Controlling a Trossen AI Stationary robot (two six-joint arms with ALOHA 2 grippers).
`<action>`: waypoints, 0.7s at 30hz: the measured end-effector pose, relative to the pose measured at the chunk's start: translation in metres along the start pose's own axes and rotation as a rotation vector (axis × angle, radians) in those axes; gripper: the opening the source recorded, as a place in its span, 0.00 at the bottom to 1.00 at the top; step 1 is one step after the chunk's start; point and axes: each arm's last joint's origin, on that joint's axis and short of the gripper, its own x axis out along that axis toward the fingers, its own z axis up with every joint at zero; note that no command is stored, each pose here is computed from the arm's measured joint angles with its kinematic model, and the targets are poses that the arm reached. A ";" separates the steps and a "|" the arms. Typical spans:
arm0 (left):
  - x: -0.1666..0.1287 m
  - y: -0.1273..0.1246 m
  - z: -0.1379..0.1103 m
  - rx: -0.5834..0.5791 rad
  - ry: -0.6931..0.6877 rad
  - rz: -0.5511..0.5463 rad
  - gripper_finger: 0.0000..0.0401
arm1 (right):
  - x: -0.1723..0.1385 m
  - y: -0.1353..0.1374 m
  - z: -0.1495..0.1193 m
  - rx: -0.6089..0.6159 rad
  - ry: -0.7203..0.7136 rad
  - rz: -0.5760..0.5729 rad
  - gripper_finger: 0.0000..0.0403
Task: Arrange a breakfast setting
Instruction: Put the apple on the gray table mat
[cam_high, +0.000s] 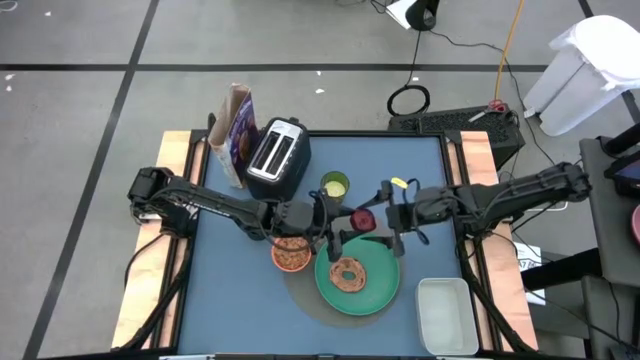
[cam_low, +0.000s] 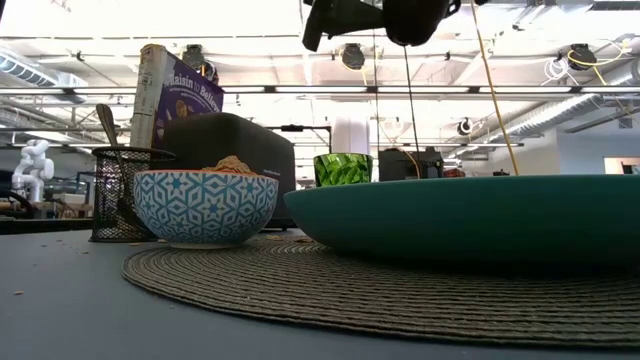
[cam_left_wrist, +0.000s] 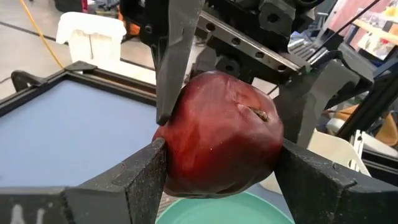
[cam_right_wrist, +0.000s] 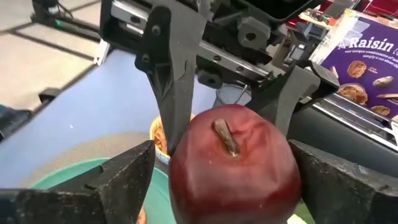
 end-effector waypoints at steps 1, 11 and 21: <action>0.000 0.000 0.000 0.000 0.001 -0.001 0.67 | 0.001 0.000 0.000 0.000 0.004 0.001 0.84; 0.000 0.000 0.000 0.000 0.001 -0.003 0.67 | 0.001 0.000 -0.001 0.003 0.010 0.002 0.68; 0.000 0.000 0.000 0.005 0.000 -0.001 0.67 | 0.001 0.000 -0.001 0.009 0.011 0.001 0.68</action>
